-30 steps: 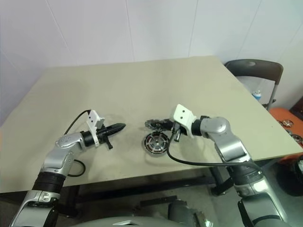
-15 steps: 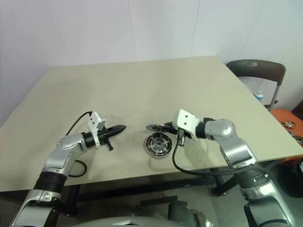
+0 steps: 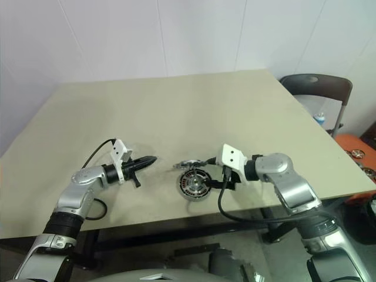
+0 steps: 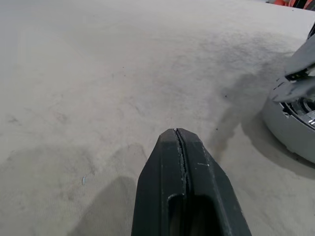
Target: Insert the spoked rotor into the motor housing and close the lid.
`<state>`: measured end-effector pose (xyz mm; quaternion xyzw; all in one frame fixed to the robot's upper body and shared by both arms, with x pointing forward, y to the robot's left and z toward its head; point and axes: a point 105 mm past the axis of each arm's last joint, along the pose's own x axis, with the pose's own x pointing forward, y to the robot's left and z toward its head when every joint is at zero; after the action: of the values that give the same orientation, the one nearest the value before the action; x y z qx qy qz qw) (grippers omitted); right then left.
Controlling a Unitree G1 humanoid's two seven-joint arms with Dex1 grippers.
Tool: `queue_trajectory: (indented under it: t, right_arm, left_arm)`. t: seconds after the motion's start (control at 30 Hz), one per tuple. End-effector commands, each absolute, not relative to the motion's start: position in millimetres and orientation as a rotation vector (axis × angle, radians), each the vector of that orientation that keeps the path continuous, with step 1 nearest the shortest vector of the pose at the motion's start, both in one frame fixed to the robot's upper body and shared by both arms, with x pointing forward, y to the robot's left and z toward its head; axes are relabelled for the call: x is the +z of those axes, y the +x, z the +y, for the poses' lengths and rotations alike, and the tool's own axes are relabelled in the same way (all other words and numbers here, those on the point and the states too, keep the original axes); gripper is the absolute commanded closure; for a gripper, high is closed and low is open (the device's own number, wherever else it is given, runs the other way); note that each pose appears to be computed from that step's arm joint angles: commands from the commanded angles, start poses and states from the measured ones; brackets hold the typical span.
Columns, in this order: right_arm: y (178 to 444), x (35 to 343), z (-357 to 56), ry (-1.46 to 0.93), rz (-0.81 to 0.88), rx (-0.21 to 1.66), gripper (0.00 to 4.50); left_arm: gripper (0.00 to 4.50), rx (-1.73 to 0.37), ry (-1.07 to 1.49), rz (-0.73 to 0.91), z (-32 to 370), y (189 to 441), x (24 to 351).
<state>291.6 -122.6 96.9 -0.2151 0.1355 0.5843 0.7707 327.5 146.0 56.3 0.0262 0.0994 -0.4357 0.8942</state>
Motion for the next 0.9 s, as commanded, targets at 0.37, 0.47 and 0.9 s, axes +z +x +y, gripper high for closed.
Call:
queue_trajectory:
  t: [0.37, 0.47, 0.9]
  right_arm:
    - [314.4, 85.2, -180.6, -0.724, 0.445, 1.124, 1.31]
    - [330.8, 91.2, -183.0, -0.754, 0.394, 1.038, 1.31]
    - [330.1, 117.4, -157.1, -0.533, 0.285, 1.065, 1.31]
  left_arm:
    - [4.5, -0.926, 0.084, 0.162, 140.8, 330.0, 66.9]
    - [4.5, -0.928, 0.085, 0.162, 140.1, 330.3, 66.4]
    - [4.5, -0.94, 0.093, 0.171, 137.3, 328.9, 64.3]
